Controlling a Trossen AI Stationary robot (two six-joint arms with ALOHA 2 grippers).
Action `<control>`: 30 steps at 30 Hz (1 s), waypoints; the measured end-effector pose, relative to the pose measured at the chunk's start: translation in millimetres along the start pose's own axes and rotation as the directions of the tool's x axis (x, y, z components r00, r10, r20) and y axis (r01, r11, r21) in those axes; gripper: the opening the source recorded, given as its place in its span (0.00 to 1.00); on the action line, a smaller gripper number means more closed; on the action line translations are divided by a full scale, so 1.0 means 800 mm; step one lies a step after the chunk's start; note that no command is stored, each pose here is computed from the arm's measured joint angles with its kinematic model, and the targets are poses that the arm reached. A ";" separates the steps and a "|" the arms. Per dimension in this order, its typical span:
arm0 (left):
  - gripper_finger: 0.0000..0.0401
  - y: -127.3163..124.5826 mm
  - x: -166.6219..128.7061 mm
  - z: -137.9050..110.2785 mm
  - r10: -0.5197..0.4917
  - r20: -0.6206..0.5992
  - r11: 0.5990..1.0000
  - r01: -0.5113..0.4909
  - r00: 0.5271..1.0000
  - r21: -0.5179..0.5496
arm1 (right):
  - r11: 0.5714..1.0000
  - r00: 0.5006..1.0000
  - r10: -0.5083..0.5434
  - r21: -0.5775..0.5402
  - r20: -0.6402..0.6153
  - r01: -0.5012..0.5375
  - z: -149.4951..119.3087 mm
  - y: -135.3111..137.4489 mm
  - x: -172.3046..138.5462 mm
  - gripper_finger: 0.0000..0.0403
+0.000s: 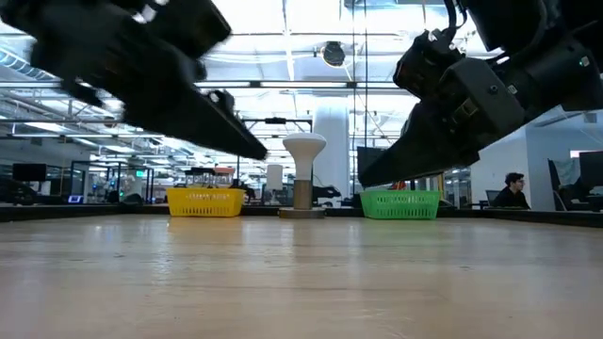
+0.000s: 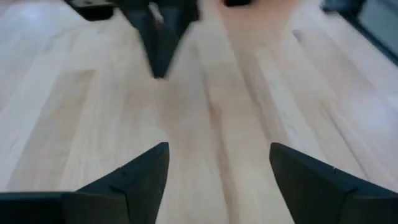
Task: Pick & Place Office items
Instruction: Put the green charger adapter into the green bin
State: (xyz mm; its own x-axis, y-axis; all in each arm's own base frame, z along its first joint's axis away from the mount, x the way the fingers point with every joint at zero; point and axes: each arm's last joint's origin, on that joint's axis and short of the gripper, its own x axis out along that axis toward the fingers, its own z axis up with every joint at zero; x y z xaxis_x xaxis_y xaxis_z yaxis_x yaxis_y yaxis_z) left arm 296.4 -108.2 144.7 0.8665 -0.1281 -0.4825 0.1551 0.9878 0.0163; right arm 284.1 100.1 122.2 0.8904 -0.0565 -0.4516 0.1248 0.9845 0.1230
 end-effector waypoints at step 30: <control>0.66 -0.225 -0.136 -0.005 -0.111 -0.431 0.954 -0.025 0.896 -0.298 | 1.000 1.000 0.016 -0.027 0.010 -0.016 0.000 0.006 -0.002 0.09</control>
State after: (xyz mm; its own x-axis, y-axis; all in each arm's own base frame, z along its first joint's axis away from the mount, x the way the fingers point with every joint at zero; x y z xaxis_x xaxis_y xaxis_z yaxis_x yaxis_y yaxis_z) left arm 172.3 -271.5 190.7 0.5546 -0.1859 -0.8111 -0.0151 0.9723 -0.2331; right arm 283.2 104.6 123.2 0.8966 -0.0423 -0.4408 0.0989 0.9894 0.1063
